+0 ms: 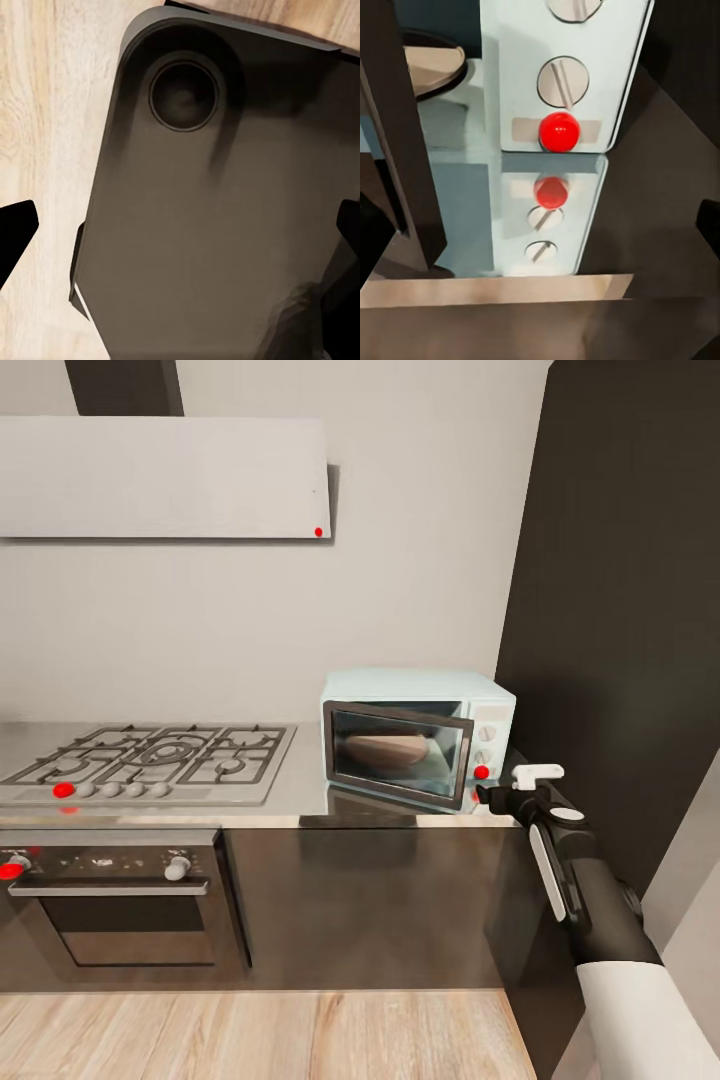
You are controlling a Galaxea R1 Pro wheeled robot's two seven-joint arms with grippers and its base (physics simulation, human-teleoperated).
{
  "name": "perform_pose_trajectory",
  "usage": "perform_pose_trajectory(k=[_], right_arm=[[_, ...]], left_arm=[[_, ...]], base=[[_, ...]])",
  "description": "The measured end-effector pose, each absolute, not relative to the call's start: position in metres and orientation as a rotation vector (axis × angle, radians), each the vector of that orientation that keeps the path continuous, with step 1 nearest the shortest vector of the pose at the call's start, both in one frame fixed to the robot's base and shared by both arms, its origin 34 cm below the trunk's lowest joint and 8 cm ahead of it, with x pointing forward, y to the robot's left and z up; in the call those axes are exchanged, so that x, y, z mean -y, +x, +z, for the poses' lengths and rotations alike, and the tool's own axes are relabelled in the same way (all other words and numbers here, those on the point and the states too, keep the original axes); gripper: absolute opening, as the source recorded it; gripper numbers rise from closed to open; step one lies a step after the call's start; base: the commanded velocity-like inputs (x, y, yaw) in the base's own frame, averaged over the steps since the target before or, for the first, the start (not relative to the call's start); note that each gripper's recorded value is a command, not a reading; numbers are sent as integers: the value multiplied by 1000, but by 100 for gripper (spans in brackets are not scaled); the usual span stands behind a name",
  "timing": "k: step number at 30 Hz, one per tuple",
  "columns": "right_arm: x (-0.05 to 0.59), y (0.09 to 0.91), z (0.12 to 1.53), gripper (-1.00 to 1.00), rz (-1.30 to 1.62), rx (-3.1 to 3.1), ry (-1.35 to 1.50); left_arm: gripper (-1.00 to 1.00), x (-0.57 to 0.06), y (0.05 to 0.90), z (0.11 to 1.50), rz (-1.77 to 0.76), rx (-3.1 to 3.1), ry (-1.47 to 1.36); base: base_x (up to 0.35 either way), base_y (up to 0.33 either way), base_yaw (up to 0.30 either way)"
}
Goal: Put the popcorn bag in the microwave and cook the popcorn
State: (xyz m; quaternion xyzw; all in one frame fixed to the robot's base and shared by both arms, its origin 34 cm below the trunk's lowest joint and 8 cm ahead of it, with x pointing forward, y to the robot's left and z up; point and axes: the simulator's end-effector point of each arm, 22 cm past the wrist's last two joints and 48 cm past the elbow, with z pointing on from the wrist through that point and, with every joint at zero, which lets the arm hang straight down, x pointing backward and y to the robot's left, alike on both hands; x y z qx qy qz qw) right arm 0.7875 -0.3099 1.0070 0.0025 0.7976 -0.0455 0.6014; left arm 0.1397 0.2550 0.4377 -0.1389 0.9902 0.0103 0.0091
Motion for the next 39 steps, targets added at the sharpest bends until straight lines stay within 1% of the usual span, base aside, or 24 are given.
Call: perform_pose_trajectory(k=[3,5,7,25,29,32,39], right_arm=[[317,787,1008,100,-107,-1847,23],[337,784,1007,100,-108,-1846,82],[344,783,1007,100,-109,-1844,102],[335,784,1007,100,-87,-1845,93],[322,786,1007,100,-79,-1847,65],[322,786,1007,100,-114,-1846,49],[326,785,1006,100,-106,-1848,65]], left_arm=[[100,-255,140,438,32,-3092,-434],[100,-255,140,438,32,-3092,-434],[100,-254,140,438,30,-3093,-433],[100,-254,140,438,28,-3093,-429],[100,-254,140,438,28,-3092,-429],[100,-254,140,438,28,-3092,-429],[100,-254,140,438,28,-3093,-429]], base=[[0,0,0],[0,0,0],[4,0,0],[169,0,0],[157,0,0],[152,0,0],[63,0,0]])
